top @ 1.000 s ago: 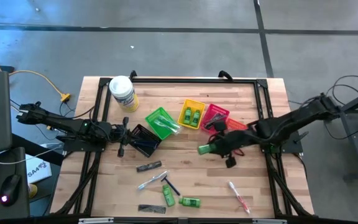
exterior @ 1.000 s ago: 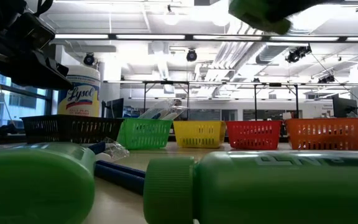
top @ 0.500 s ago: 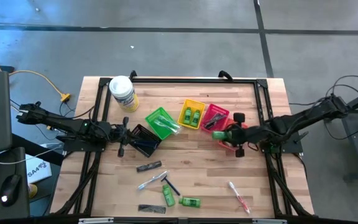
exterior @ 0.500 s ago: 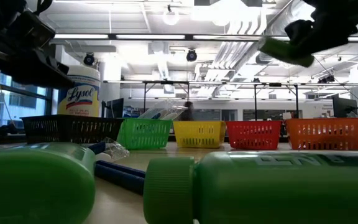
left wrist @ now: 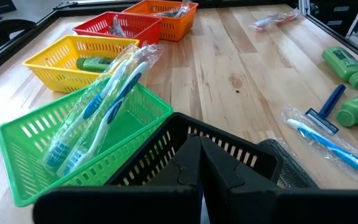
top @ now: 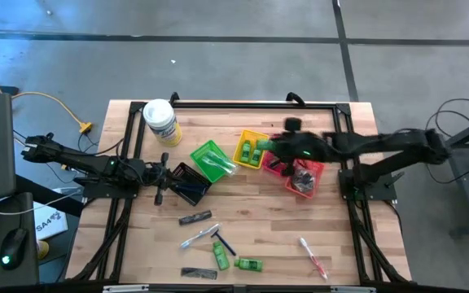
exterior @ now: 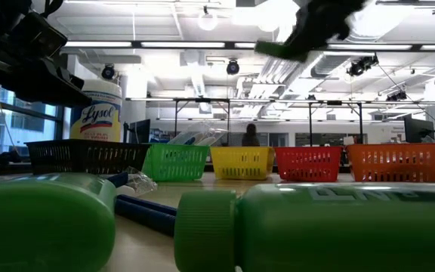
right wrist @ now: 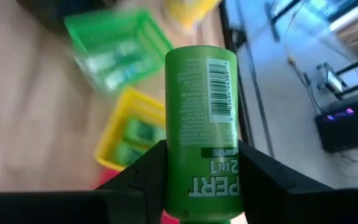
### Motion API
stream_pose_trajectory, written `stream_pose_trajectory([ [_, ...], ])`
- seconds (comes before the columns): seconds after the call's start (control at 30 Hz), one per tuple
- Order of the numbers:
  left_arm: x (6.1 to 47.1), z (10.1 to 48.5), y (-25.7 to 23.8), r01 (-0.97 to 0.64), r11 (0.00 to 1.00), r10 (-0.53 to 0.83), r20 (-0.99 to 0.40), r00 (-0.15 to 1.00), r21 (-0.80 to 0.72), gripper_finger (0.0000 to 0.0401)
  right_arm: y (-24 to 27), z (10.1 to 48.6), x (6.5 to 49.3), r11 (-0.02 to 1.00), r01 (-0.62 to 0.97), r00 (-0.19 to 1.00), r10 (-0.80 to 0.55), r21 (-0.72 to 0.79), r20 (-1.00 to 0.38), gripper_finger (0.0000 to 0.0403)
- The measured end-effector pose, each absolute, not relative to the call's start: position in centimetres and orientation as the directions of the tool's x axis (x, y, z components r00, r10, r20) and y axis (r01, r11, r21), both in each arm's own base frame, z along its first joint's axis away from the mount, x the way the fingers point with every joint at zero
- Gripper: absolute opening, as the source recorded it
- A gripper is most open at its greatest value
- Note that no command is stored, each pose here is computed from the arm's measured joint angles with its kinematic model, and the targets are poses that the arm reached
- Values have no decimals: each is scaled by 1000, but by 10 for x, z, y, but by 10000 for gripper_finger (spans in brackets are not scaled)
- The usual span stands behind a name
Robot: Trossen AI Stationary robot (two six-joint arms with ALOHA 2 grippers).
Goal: Pick & Place Travel size toiletries
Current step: Put the green shampoo into the yellow bin
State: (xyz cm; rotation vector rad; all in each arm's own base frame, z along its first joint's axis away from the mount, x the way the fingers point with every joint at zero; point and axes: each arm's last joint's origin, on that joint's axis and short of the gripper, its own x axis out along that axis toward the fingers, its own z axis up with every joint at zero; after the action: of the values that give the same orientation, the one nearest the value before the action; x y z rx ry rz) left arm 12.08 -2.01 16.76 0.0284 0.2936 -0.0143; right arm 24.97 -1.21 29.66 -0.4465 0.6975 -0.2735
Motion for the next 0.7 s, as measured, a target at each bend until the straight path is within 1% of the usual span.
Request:
stream_pose_trajectory([
  [0.1, 121, 167, -20, 18, 999, -10, -290, 957, 26, 0, -30, 299, 278, 833, -1, 632, -428, -554, -646, 148],
  [0.2, 121, 168, -20, 19, 999, -10, -290, 957, 27, 0, -47, 291, 302, 798, -120, 535, -449, -591, -716, 149],
  [0.33, 121, 168, -20, 25, 998, -10, -290, 957, 51, 0, -63, 268, 333, 736, -290, 455, -457, -612, -764, 148],
  [0.43, 121, 168, -20, 26, 998, -10, -290, 957, 53, 0, -72, 250, 352, 709, -354, 424, -460, -610, -781, 150],
  [0.6, 120, 166, -20, 27, 998, -8, -307, 952, 57, 0, -89, 218, 362, 669, -477, 338, -460, -570, -821, 150],
  [0.7, 120, 164, -20, 29, 998, -7, -325, 946, 62, 0, -99, 208, 363, 666, -511, 317, -441, -543, -839, 150],
])
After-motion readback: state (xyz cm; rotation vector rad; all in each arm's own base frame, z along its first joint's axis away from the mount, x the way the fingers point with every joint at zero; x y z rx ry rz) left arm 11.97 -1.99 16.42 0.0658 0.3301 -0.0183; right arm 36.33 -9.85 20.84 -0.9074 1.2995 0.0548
